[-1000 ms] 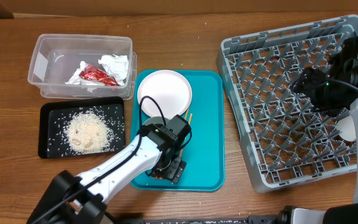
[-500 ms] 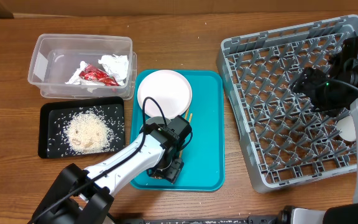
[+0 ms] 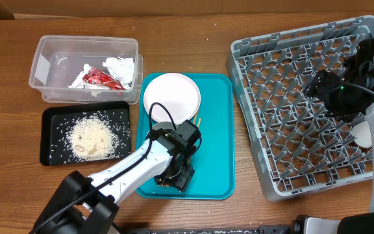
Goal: Sort waste into correct bins and load items into the dishwasher
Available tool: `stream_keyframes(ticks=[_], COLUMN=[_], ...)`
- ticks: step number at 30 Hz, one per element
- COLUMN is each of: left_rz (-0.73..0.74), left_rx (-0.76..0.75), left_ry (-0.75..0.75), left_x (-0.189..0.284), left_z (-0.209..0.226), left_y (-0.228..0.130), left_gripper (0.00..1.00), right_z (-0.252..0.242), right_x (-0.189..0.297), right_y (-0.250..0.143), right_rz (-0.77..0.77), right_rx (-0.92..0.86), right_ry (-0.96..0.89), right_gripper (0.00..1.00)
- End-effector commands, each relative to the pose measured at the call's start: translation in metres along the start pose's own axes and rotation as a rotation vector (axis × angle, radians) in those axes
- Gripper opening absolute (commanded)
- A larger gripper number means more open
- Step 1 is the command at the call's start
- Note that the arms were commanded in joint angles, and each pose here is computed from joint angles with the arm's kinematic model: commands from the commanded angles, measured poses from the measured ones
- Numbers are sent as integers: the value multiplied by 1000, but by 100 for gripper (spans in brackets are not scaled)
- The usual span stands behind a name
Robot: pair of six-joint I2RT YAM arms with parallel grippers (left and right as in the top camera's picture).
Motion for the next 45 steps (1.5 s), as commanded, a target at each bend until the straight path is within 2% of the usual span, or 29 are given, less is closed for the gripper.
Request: stream_keyframes(ticks=[1,9,20,22,23,24,27,35,39,45], left_rz=[27,45,47,46,44,41,27,71,95,81], left_rx=[-5,56,116,115,116,115,112,134,142,139], left_ry=[-39,-34,-32,-32,-33,-33,-37,-28,-35,-38], left_x=[-4,-7,-7,-7,-7,-7,-7,-19,-22,-19], left_z=[-4,-3,-3,-3,-3,-3,-4,-2,-3,-4], left_y=[-5,-10,-10,-10,-9,-9,-6,-7,-8,-4], left_gripper=[65,62,39,43,55,57,54,53,41,31], right_z=[2,2,2,2,2,2,2,2,2,2], right_x=[1,1,1,1,1,1,1,1,1,1], right_y=[0,0,0,0,0,0,0,0,0,0], right_rz=[-5,-5,-5,-5,-5,-5,-5,-5,-5,-4], right_rx=[12,12,12,12,12,12,12,12,12,12], right_ry=[9,9,9,9,9,9,9,9,9,9], right_gripper=[82,82,82,82,82,82,82,82,82,82])
Point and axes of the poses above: each gripper's point midway between its finger pads, its own x axis back along the fingers, its own z axis along the line the jaws close on, y = z × x, the point moved 7 cm from there along x, back along the fingers, and after that the axes turned 2 degrees about -x, right-handed, at the moved point
